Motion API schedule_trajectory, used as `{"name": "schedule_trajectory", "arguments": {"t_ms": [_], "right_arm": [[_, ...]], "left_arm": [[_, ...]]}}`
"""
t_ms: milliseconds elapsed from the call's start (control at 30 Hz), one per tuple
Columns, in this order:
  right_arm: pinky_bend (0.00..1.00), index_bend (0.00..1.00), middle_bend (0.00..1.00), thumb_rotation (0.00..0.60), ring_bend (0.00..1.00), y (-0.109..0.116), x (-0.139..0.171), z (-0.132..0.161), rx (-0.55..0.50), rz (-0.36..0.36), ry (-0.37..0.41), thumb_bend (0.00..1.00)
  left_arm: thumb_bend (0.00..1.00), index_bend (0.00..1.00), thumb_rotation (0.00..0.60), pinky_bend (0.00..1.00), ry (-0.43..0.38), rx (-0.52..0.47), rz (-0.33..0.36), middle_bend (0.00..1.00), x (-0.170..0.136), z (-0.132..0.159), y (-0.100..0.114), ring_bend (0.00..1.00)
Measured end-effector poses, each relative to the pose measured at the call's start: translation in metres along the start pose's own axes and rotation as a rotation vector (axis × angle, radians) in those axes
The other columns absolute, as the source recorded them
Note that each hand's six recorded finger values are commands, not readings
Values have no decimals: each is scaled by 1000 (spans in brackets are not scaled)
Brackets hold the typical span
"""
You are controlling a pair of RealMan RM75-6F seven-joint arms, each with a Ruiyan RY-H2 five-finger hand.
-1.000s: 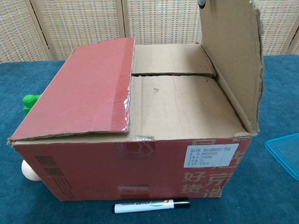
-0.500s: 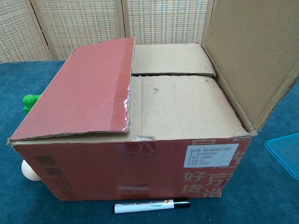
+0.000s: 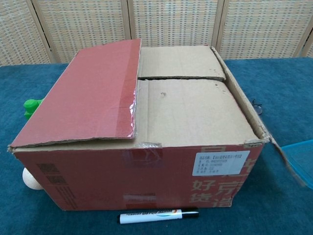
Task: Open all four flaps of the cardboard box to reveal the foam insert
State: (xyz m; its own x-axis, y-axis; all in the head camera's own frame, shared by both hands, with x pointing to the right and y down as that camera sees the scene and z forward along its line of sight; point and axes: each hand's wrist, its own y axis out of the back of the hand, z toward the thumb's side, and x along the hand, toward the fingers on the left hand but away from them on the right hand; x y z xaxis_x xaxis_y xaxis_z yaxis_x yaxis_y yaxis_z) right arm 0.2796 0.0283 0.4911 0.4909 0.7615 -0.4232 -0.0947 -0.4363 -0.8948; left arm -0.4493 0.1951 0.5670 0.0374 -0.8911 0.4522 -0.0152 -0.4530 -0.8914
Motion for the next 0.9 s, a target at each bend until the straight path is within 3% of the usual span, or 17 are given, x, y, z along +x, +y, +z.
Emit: {"name": "schedule_trajectory", "arguments": {"t_ms": [267,467,567,633,733,900], "right_arm": [[0,260,213,600,5,-14,11,-2,-69,-24,-12,943],[0,63,35,600,0,-29,25,-1,-92,-49,-44,862],[0,9,0,600,0,-41,34,-2,-109,-37,-77,666],[0,0,0,600,0,-49,40,-3,-119,-30,-104,471],[0,0,0,600,0,-59,49,-9,-119,-26,-158,278],[0,0,0,600,0,-68,62,-20,-81,-59,-250,162]], "left_arm": [[302,57,600,0,-59,6,6,0,7,8,8,0],[146,58,600,0,-128,-8,4,0,17,17,20,0],[84,57,600,0,-171,-34,15,0,23,25,26,0],[46,57,600,0,-204,-49,20,0,28,31,30,0],[17,57,600,0,-276,-60,21,0,37,45,37,0],[0,57,599,0,-395,-69,16,0,54,71,51,0]]}}
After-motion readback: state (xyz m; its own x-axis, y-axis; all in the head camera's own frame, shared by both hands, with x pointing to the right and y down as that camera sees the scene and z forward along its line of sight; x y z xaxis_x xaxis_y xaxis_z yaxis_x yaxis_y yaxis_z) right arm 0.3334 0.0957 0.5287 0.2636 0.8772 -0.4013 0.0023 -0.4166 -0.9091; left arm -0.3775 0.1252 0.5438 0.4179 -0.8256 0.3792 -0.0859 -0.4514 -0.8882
